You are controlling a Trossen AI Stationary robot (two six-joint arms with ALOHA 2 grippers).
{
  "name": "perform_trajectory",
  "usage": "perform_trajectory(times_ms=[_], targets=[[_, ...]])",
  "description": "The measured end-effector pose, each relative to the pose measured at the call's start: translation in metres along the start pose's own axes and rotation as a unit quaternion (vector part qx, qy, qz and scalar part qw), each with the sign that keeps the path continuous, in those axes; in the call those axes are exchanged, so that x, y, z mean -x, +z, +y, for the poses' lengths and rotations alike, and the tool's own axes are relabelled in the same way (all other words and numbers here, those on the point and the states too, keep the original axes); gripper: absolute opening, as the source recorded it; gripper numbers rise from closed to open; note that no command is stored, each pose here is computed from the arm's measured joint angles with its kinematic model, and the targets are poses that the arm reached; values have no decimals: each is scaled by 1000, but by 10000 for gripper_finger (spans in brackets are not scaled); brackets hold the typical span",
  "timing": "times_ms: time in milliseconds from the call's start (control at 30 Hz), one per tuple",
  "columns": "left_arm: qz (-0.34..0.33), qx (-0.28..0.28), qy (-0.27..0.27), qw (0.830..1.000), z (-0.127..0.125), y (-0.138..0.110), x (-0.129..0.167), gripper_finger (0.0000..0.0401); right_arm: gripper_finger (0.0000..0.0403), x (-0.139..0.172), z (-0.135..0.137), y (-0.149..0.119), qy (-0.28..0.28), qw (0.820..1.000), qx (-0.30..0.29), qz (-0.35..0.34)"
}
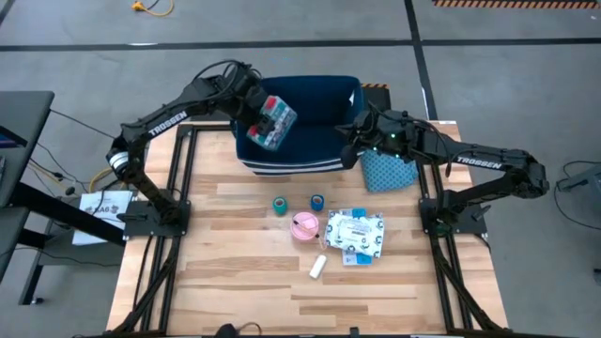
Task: Pick & place medical supplies in basket/bin
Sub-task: Put the first aid box into the bin
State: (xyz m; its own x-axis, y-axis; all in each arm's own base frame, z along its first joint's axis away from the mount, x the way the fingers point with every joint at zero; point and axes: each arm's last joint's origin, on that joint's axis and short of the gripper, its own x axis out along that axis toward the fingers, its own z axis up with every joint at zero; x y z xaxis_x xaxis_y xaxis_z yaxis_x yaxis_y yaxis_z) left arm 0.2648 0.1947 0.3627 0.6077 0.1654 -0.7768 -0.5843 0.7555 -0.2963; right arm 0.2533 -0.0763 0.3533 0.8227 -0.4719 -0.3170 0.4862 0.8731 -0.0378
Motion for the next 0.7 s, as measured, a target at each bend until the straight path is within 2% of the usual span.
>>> perform_trajectory(times_ms=[200, 333, 533, 700], targets=[[-29, -147, -11, 989, -16, 3, -3, 217, 0, 0, -1, 0, 1, 1000, 11, 0], [-34, -219, 12, 975, -16, 4, -3, 215, 0, 0, -1, 0, 2, 1000, 12, 0], [-3, -257, 35, 966, -7, 7, -22, 215, 0, 0, -1, 0, 2, 1000, 13, 2], [60, -271, 43, 960, 0, 12, -50, 214, 0, 0, -1, -3, 2, 1000, 15, 13]])
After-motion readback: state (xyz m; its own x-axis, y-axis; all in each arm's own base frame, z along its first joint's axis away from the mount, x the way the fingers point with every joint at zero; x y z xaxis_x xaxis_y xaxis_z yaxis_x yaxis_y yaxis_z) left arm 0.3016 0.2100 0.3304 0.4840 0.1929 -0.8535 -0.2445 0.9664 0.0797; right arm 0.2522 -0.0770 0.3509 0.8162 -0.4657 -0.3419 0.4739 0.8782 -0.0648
